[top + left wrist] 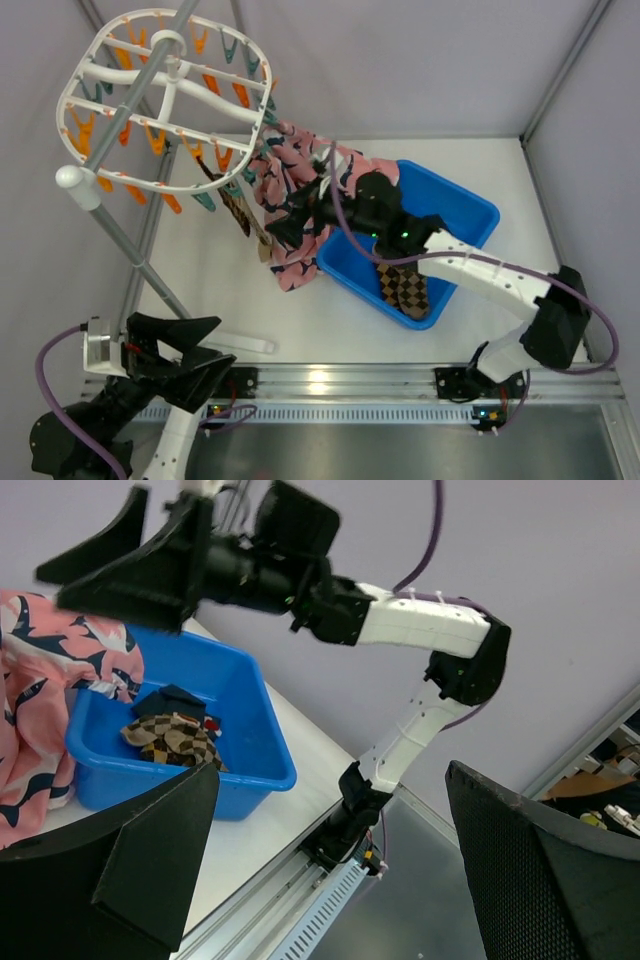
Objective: Remove the socks clipped to the hanger
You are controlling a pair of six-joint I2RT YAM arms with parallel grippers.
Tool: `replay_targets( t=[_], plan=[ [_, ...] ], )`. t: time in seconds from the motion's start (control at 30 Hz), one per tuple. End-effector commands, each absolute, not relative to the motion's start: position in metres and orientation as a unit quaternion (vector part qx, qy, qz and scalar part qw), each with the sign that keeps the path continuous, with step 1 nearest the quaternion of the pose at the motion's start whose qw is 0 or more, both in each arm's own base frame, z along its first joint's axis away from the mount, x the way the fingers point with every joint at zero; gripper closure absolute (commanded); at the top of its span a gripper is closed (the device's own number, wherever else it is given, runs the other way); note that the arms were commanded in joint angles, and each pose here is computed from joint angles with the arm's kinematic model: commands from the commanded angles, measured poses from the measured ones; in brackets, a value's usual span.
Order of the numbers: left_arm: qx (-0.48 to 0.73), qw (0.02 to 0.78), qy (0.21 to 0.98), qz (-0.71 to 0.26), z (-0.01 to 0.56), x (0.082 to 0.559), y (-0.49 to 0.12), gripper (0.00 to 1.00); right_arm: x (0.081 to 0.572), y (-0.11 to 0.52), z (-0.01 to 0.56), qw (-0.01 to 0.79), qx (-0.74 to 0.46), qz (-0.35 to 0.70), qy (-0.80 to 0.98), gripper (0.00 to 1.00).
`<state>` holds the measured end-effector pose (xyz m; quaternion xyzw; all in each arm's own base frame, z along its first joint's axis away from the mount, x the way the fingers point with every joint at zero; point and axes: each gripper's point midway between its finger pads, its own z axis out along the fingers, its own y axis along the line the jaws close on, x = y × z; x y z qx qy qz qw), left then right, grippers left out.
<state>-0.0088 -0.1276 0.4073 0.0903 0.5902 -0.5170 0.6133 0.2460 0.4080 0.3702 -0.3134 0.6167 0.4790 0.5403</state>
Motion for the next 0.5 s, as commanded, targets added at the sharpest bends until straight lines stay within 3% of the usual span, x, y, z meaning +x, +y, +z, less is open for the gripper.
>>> replay_targets(
  t=[0.0, 0.3, 0.4, 0.47],
  plan=[
    [0.100, 0.624, 0.572, -0.523, 0.418, -0.025, -0.127, 0.01, 0.243, 0.449, 0.352, 0.555, -0.333, 0.447, 0.618, 0.01],
    [0.109, 0.628, 0.561, -0.527, 0.425, -0.036, -0.127, 0.02, 0.247, 0.531, 0.317, 0.535, -0.340, 0.436, 0.639, 0.01],
    [0.107, 0.627, 0.563, -0.527, 0.425, -0.035, -0.127, 0.02, 0.268, 0.538, 0.309, 0.562, -0.288, 0.398, 0.666, 0.01],
    [0.104, 0.625, 0.566, -0.528, 0.423, -0.033, -0.127, 0.02, 0.293, 0.533, 0.298, 0.574, -0.245, 0.346, 0.700, 0.14]
  ],
)
